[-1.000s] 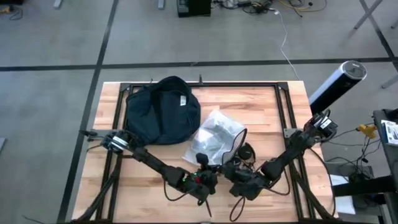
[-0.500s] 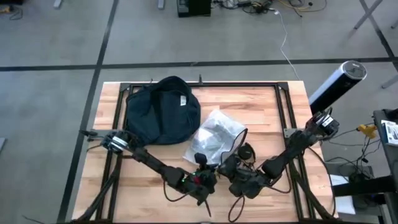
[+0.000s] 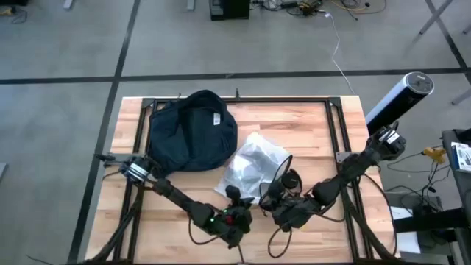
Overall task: Unpack backpack
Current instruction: Close the white zipper pouch
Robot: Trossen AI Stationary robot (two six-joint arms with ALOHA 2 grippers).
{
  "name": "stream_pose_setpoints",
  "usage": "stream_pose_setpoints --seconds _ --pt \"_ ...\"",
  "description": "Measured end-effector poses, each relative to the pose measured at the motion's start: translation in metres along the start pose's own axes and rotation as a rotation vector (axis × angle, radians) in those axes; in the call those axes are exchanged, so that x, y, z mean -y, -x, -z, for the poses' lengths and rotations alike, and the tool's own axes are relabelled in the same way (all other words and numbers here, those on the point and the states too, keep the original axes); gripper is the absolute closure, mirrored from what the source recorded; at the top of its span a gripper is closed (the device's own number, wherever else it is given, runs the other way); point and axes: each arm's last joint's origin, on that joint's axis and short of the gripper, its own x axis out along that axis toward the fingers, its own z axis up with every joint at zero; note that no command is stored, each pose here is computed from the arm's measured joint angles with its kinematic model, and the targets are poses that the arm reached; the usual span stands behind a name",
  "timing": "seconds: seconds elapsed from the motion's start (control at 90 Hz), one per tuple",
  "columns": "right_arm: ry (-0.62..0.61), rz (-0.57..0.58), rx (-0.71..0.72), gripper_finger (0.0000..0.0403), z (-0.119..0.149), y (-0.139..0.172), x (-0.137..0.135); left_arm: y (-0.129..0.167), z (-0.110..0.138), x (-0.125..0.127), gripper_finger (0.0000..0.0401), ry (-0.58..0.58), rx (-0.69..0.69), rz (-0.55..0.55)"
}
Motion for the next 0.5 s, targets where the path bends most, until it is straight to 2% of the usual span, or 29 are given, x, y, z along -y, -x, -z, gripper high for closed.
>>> stream_pose_setpoints --seconds 0.289,0.5 --pt "-0.017 0.023 0.011 0.0403 0.002 -0.008 0.013 0.001 0.000 0.003 0.0397 -0.060 0.006 0.093" --pt "-0.025 -0.016 0.062 0.0403 -0.002 -0.008 0.014 0.003 -0.001 0.004 0.0363 -0.093 0.012 0.097"
